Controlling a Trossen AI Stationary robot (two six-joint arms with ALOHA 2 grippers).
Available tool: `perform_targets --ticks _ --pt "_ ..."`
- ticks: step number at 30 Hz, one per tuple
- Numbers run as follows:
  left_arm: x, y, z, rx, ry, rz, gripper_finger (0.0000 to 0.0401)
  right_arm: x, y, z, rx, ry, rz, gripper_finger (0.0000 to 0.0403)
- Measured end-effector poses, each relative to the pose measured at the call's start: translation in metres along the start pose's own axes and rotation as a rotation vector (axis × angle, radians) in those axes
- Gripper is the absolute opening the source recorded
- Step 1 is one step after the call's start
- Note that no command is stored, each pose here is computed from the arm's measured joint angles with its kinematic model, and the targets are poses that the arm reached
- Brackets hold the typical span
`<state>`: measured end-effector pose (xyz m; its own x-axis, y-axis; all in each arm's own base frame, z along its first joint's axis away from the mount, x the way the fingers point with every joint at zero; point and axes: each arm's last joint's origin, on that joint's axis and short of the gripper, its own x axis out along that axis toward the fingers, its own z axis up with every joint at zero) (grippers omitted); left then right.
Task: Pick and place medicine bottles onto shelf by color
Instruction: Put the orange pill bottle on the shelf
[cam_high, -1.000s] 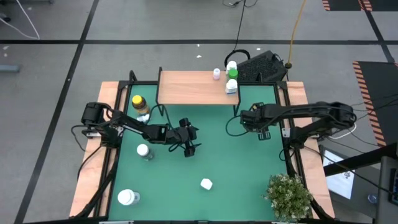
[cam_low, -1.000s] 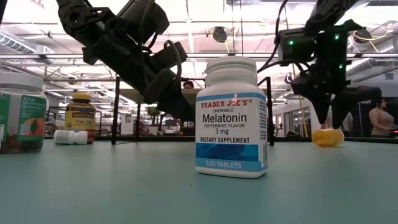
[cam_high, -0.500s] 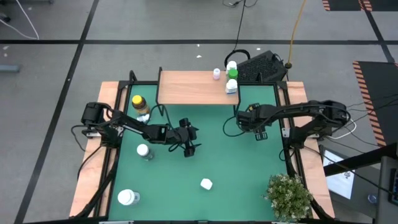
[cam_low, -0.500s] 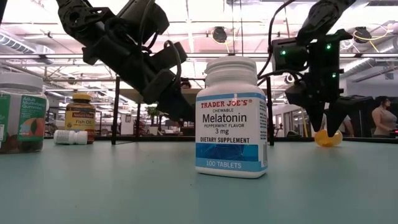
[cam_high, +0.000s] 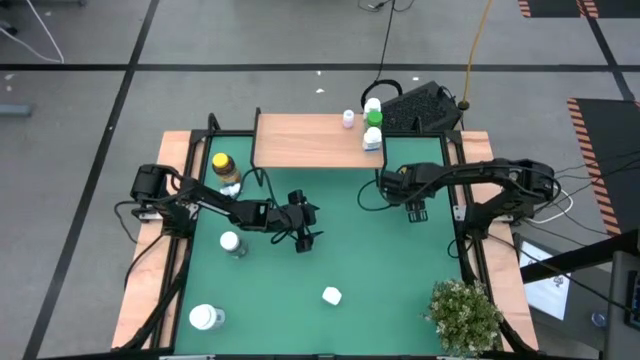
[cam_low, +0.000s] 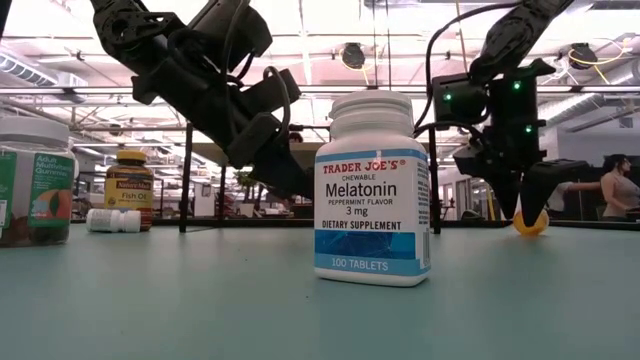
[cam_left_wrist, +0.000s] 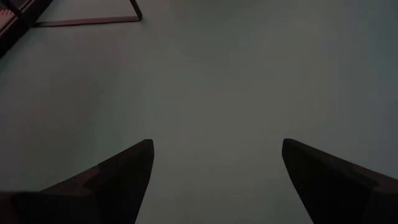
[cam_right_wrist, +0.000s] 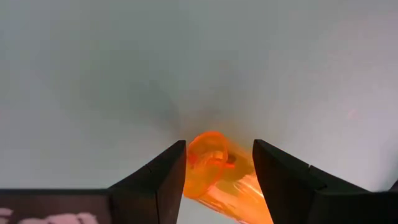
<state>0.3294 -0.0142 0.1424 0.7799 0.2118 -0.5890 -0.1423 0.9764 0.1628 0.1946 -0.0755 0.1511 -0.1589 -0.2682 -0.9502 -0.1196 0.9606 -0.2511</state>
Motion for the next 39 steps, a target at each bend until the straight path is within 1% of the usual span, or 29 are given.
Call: perform_targets --ticks 7,11,14,20,25,29,39 --pt "0.000 0.000 0.000 -0.005 0.000 0.000 0.0356 0.000 -0.001 -0.001 0.016 -0.001 0.007 0.0180" --pt "0.000 0.000 0.000 -0.005 0.000 0.000 0.0356 0.000 0.001 0.000 0.020 -0.029 0.069 0.0180" --pt "0.000 0.000 0.000 -0.006 0.000 0.001 0.0356 0.000 0.002 0.001 0.048 -0.042 0.099 0.0180" --pt "0.000 0.000 0.000 -0.017 0.000 0.001 0.0356 0.000 0.002 0.000 0.096 -0.034 0.102 0.0180" --pt "0.000 0.000 0.000 -0.020 0.000 0.001 0.0356 0.000 0.003 -0.001 0.099 -0.018 0.108 0.0180" --pt "0.000 0.000 0.000 -0.020 -0.001 0.001 0.0356 0.000 0.003 -0.003 0.127 0.001 0.116 0.0180" --pt "0.000 0.000 0.000 -0.020 -0.001 0.002 0.0356 -0.001 0.010 -0.006 0.199 0.011 0.282 0.0180"
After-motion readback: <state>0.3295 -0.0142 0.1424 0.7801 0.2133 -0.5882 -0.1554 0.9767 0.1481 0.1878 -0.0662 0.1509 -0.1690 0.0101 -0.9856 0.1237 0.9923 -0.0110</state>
